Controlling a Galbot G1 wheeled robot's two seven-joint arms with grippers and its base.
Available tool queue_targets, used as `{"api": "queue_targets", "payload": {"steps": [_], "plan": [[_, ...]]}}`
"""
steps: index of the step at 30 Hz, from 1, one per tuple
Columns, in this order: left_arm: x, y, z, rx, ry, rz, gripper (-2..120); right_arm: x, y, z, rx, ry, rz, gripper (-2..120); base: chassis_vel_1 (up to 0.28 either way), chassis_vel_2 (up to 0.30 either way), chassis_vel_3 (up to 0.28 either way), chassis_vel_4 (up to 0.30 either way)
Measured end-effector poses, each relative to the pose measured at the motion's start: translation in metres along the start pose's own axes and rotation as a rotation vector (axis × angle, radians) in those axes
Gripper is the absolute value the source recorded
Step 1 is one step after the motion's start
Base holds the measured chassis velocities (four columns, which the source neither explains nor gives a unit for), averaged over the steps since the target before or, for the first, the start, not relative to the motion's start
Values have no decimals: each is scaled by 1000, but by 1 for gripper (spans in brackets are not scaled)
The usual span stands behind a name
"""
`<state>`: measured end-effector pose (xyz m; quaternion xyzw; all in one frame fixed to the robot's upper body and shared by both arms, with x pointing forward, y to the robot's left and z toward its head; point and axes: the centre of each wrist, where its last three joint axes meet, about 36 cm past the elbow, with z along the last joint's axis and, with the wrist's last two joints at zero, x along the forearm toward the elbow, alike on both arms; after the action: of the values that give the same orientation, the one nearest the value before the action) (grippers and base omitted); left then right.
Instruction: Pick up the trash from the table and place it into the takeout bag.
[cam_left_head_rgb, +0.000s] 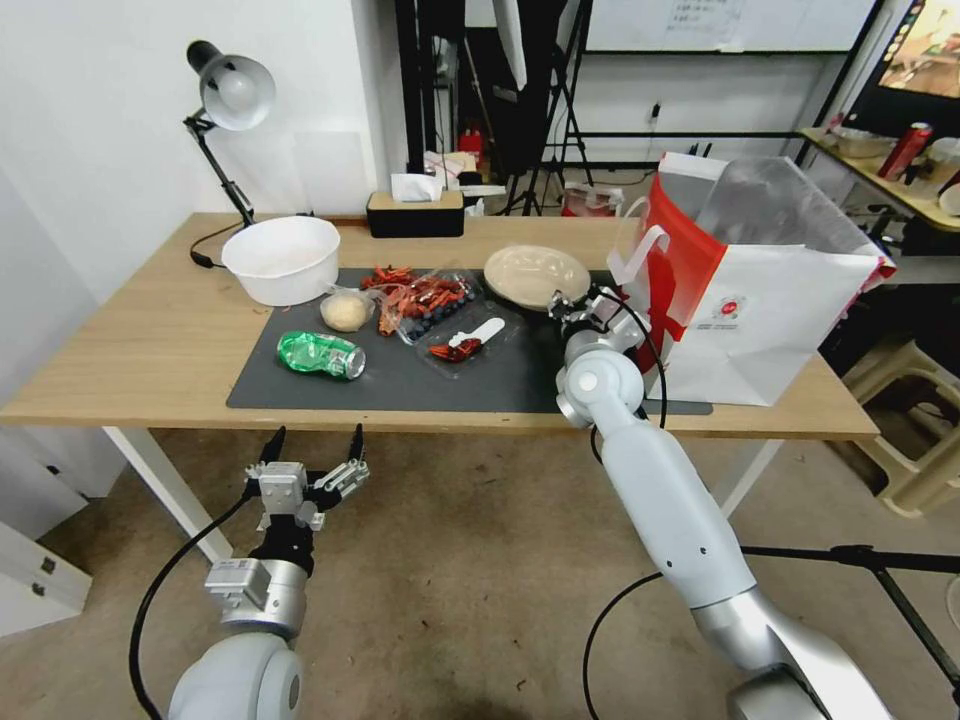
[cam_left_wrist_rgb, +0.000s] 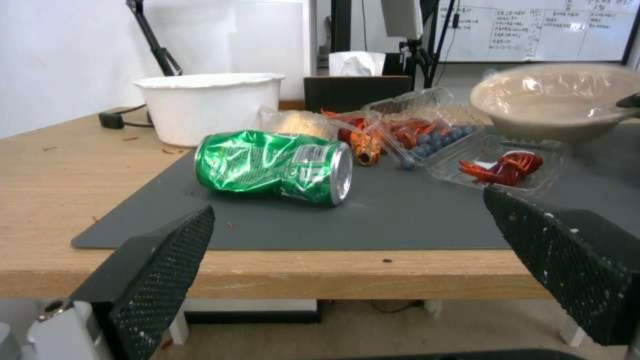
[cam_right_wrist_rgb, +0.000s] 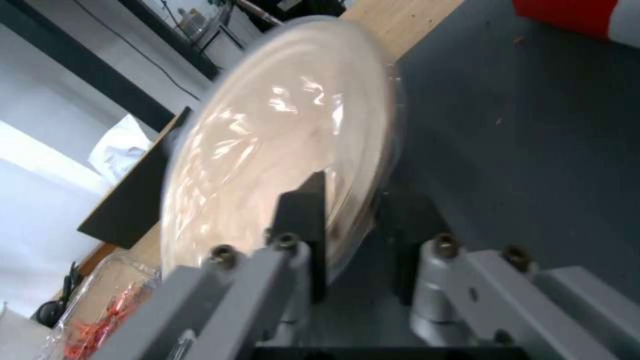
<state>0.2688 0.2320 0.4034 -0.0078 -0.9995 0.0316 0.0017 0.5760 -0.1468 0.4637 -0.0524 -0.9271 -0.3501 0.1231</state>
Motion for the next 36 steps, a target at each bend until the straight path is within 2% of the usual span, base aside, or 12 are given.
{"api": "queue_targets", "payload": {"steps": [5, 14, 18, 19, 22, 26, 28, 32, 35, 36], "plan": [[0, 0, 0, -2, -2, 2, 100, 2, -1, -3, 1, -10, -7, 1, 0, 0, 0, 0], [0, 1, 0, -4, -5, 4, 100, 7, -2, -11, -26, -88, -86, 1, 0, 0, 0, 0], [0, 0, 1, -4, -6, 4, 100, 18, -1, -22, -49, -132, -215, 1, 0, 0, 0, 0], [0, 0, 1, -4, -6, 4, 100, 18, -1, -22, -49, -132, -215, 1, 0, 0, 0, 0], [0, 0, 1, -2, -6, 4, 100, 29, 2, -20, -34, -134, -318, 1, 0, 0, 0, 0], [1, 0, 1, -2, -7, 4, 100, 33, 2, -18, -20, -139, -378, 1, 0, 0, 0, 0], [2, 0, 0, -3, -8, 2, 100, 39, 4, -15, 8, -165, -456, 1, 0, 0, 0, 0], [2, 1, 0, -4, -9, 0, 100, 44, 7, -19, 43, -216, -499, 1, 0, 0, 0, 0], [4, 1, -1, -5, -10, -2, 100, 52, 10, -49, 203, -376, -540, 1, 0, 0, 0, 0], [4, 1, -1, -5, -10, -2, 100, 52, 10, -49, 203, -376, -540, 1, 0, 0, 0, 0]]}}
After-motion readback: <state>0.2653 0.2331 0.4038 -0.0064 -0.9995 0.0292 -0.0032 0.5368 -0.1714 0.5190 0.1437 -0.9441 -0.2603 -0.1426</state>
